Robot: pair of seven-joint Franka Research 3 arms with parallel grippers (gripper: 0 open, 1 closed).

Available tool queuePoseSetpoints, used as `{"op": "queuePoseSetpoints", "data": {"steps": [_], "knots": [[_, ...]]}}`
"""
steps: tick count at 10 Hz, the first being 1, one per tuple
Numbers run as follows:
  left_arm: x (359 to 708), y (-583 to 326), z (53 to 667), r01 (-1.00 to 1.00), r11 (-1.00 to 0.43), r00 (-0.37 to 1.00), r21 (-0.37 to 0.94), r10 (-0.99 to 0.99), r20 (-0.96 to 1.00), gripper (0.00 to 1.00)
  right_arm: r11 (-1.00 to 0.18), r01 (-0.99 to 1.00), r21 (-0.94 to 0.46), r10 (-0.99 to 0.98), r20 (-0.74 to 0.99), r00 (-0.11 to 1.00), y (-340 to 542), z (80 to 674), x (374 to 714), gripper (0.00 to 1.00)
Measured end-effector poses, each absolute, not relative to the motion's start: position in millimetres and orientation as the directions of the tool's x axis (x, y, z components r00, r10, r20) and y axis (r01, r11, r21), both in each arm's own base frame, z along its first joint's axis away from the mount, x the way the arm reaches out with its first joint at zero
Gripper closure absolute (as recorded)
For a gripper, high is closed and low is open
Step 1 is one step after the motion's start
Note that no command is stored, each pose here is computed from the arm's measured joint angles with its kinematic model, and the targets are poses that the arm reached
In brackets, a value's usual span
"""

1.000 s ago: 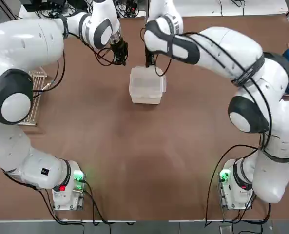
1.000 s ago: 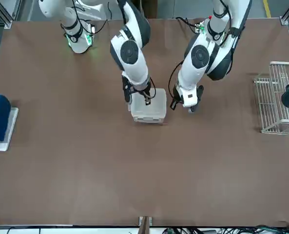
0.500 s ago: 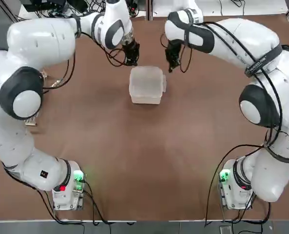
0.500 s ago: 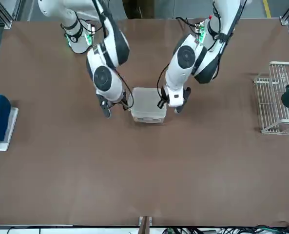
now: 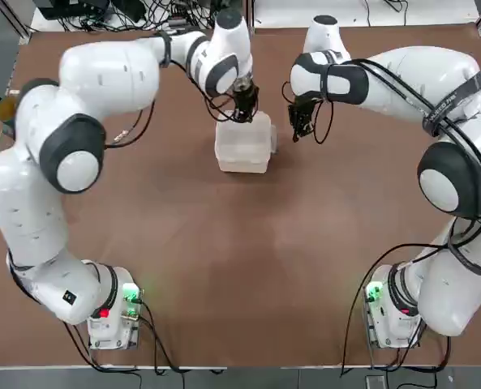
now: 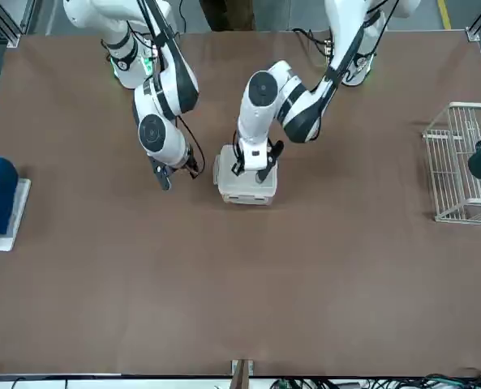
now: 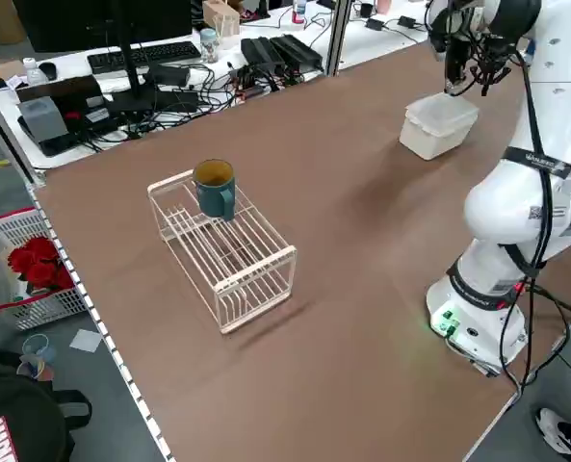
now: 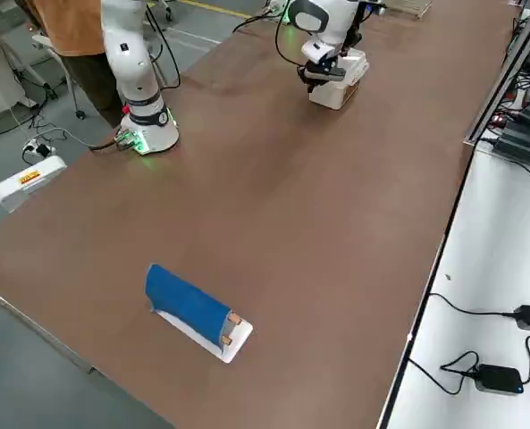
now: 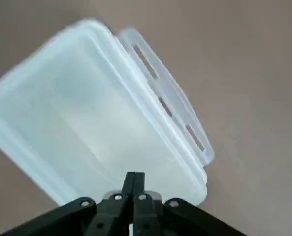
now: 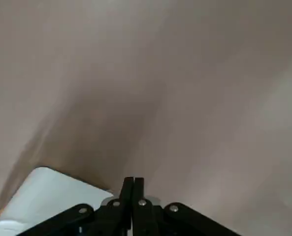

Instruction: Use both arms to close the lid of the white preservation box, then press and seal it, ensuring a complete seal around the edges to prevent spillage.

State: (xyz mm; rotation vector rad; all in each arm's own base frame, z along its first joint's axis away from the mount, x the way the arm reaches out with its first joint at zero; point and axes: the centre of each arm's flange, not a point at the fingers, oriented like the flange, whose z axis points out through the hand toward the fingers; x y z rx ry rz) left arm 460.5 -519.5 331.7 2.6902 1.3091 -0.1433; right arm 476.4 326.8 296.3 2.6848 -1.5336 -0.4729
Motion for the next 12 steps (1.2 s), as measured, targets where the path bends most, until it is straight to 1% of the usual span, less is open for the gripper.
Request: {"op": "queuePoseSetpoints", "data": {"steps": [3,8,12], "knots": [[474.5,-533.5,329.3,0.791,-0.602,0.612,0.111,0.773,-0.168,0.99,-0.489,-0.866,0.103,-0.846,-0.298,0.442,341.3,298.9,474.9,0.94],[470.9,-543.6,312.0,0.774,-0.619,0.633,0.132,0.758,-0.154,0.99,-0.479,-0.876,0.063,-0.847,-0.296,0.442,367.9,266.7,461.6,0.94],[471.6,-543.9,311.8,0.774,-0.619,0.633,0.133,0.759,-0.155,0.99,-0.478,-0.877,0.056,-0.847,-0.293,0.443,371.6,262.3,460.2,0.94]]}}
